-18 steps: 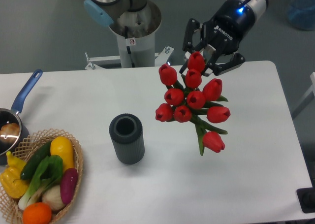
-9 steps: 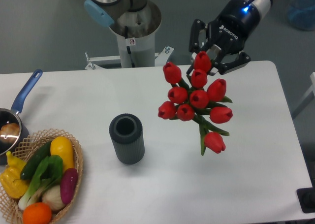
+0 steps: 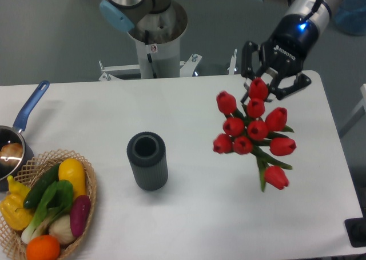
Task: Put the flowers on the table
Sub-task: 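Lower the held tulips toward the table surface, then lay the tulips down on the table and open the gripper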
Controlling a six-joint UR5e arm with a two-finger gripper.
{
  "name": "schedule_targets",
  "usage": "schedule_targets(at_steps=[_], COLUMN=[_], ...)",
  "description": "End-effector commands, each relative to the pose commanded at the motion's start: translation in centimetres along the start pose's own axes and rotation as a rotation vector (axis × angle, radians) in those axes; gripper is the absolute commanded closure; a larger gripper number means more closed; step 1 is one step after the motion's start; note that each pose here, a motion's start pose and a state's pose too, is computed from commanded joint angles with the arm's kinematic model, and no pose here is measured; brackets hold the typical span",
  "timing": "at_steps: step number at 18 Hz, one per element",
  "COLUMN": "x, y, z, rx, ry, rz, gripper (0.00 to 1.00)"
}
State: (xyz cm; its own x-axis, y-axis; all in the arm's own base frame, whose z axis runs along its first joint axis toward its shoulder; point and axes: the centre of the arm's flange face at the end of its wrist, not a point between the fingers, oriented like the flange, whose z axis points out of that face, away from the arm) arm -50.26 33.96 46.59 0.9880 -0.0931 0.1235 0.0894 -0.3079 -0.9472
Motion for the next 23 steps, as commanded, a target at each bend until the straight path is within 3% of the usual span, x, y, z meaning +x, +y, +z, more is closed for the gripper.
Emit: schedule_targets(at_steps=[8, 11, 23], x=[-0.8, -1.2, -2.9], y=[2.4, 4.2, 9.8], z=[0.2, 2.1, 6.6], rx=[-0.256, -0.314, -0.379], ry=[-0.088, -0.059, 0.027], rz=[0.038, 0.071, 0.043], gripper=[0.69, 0.68, 0.61])
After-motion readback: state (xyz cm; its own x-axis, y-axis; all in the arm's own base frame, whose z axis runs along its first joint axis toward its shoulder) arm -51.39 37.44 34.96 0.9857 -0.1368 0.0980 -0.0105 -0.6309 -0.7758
